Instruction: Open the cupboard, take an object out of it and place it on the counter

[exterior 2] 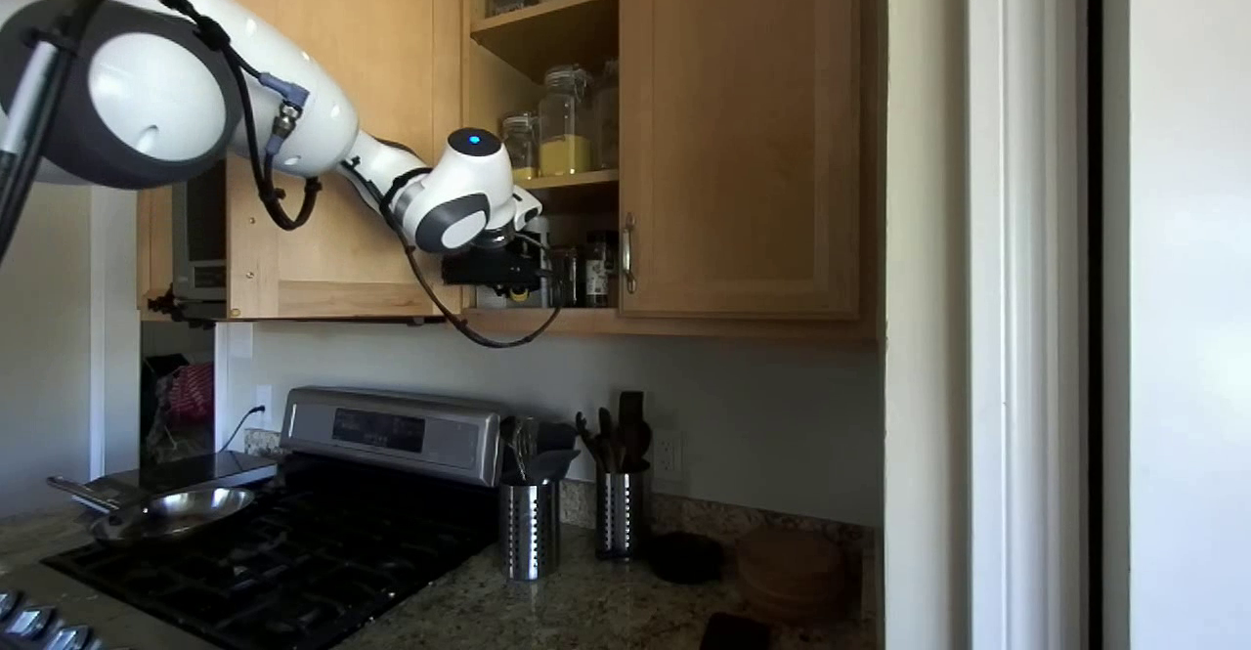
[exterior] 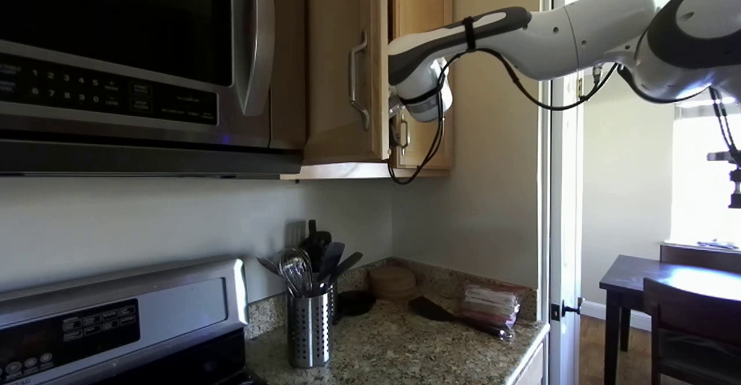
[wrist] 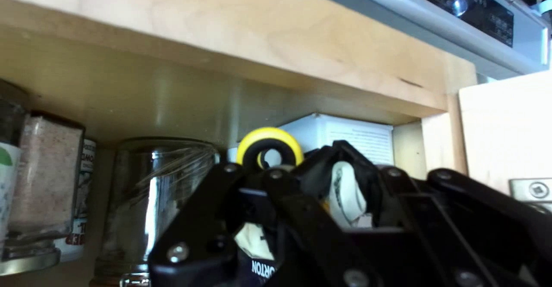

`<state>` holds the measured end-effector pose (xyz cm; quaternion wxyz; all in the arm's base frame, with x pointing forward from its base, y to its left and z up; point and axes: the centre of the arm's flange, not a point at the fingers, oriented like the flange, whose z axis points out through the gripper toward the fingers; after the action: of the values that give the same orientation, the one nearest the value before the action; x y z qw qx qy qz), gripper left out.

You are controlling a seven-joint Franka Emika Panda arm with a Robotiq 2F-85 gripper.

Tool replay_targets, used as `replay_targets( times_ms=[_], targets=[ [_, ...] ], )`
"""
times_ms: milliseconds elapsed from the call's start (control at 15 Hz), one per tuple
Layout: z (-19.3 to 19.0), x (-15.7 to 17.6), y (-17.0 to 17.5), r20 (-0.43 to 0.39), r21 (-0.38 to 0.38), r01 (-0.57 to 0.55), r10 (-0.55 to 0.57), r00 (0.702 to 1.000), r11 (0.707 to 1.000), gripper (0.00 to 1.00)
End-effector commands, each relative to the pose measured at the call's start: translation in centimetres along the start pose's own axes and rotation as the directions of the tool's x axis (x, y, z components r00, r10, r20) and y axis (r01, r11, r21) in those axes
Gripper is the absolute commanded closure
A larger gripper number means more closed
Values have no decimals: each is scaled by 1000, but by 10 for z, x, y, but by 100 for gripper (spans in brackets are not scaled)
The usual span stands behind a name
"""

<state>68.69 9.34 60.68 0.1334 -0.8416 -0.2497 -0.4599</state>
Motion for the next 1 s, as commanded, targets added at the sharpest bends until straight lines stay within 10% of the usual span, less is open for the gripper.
replay_targets(
  times_ms=[0, 933],
  targets=[
    [-48, -28, -19, -3, -23, 13, -13, 1000, 1000, 91],
    [-106, -65, -54, 49, -84, -55, 59, 997, 995, 92]
  ],
)
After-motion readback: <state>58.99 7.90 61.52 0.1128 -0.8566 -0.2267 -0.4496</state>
